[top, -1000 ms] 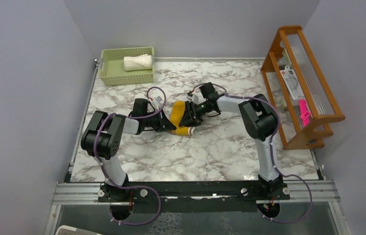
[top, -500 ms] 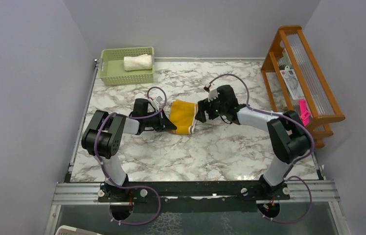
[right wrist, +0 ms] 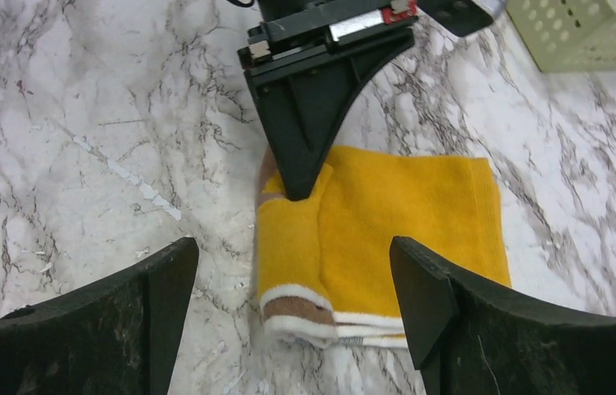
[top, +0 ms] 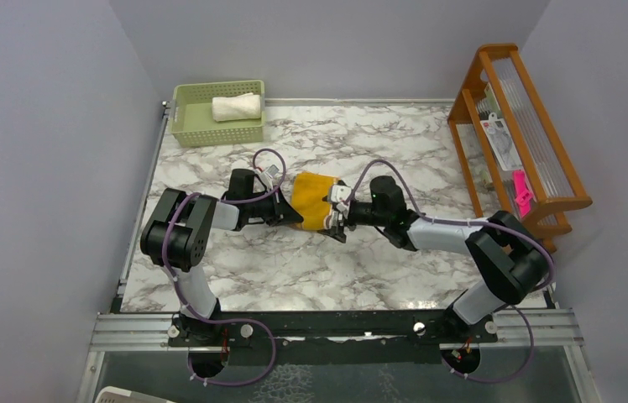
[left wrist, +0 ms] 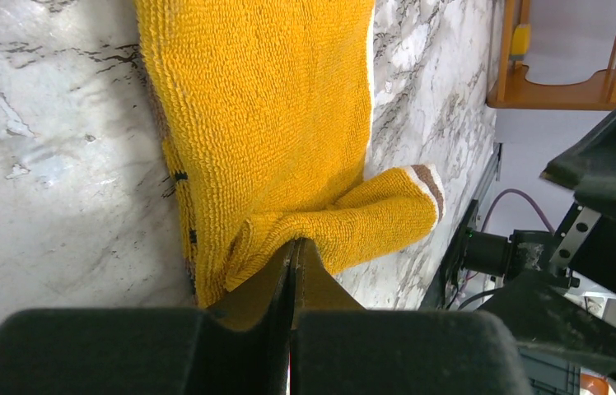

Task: Roll the towels
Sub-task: Roll the towel at the center of the board.

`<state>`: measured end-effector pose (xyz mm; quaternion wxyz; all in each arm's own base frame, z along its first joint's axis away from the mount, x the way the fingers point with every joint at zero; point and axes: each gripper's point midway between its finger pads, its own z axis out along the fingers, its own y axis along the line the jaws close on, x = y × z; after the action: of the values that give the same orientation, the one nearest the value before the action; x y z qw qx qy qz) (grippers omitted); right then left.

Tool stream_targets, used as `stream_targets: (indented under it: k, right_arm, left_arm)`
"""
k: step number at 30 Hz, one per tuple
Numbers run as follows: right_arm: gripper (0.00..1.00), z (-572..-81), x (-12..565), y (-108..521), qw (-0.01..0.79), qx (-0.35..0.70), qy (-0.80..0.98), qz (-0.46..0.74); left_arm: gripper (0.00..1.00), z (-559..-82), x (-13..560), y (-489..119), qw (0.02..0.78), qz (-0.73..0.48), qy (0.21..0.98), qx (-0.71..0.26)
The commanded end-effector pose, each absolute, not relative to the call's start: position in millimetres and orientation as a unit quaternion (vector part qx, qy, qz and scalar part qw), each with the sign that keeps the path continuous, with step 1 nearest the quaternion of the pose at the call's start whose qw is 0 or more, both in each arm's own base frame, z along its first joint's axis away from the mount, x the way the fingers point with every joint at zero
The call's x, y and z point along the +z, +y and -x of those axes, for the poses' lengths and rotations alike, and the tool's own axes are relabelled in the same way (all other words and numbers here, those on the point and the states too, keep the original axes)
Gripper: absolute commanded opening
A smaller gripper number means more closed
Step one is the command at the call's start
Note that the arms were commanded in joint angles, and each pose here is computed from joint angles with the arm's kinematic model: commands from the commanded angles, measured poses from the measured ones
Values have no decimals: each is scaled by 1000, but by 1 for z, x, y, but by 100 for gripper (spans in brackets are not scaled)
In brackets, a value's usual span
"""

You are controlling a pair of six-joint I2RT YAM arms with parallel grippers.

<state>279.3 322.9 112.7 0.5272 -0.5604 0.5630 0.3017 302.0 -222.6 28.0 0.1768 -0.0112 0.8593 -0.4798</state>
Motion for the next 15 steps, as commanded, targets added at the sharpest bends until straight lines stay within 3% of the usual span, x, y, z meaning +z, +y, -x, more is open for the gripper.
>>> stream_targets:
  k: [1, 10, 15]
  right_arm:
    - [85, -279, 98, 337, 520, 268, 525, 618]
    - [70, -278, 61, 343, 456, 259, 564, 638]
    - [69, -286, 48, 347, 424, 262, 604, 622]
  left_arm:
    - [0, -270, -45, -190, 115, 67, 922, -363]
    - [0, -269, -47, -189, 114, 67, 924, -360]
    - [0, -270, -45, -189, 114, 66, 924, -359]
